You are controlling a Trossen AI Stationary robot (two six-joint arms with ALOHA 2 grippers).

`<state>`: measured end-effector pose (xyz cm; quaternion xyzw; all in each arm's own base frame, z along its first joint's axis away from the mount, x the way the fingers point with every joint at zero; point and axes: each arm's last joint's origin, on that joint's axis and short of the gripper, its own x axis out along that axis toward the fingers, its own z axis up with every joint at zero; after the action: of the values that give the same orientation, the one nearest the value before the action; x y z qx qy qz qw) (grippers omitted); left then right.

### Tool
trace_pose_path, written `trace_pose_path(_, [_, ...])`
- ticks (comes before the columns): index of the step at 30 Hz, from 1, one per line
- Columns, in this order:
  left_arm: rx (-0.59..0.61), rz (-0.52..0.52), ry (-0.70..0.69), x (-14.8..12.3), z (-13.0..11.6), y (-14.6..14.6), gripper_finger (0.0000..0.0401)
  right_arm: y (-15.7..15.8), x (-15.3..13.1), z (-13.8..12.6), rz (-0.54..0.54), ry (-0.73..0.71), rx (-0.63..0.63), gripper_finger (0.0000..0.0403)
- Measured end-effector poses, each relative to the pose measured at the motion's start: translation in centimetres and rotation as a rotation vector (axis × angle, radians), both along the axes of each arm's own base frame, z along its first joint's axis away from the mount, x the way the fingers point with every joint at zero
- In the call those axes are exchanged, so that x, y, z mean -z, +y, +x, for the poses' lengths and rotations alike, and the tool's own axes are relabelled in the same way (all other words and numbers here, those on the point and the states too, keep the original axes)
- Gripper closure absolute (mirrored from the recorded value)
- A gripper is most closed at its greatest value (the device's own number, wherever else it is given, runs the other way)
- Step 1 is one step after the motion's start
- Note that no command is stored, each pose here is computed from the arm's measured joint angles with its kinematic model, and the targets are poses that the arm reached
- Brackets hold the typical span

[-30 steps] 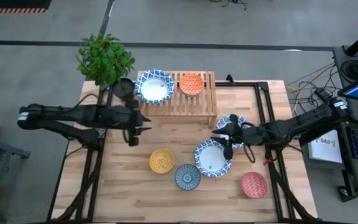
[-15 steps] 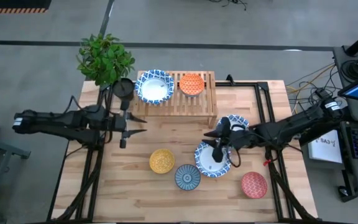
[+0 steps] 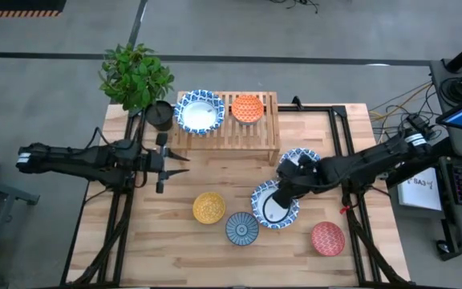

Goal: Place and stack bowls onto a shelf
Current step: Stack the white blue patterned bowl on top of the white blue patterned bowl on the shelf

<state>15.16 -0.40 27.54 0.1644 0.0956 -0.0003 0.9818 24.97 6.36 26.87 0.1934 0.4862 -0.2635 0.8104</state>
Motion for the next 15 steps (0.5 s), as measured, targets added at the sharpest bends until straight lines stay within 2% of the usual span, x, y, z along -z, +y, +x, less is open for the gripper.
trace_pose_path(5, [-0.002,-0.010,0.003,0.0,0.0,0.0,0.0279,0.5,1.0,-0.2,0.210,0.130,0.223,0.0282])
trace_pose_path(7, [-0.004,-0.014,0.004,0.0,0.0,0.0,0.0279,1.0,1.5,-0.2,0.280,0.166,0.274,0.0282])
trace_pose_path(15, [-0.061,0.019,0.018,-0.9,-0.6,0.2,0.0279,1.9,2.8,-0.1,0.371,0.236,0.388,0.0282])
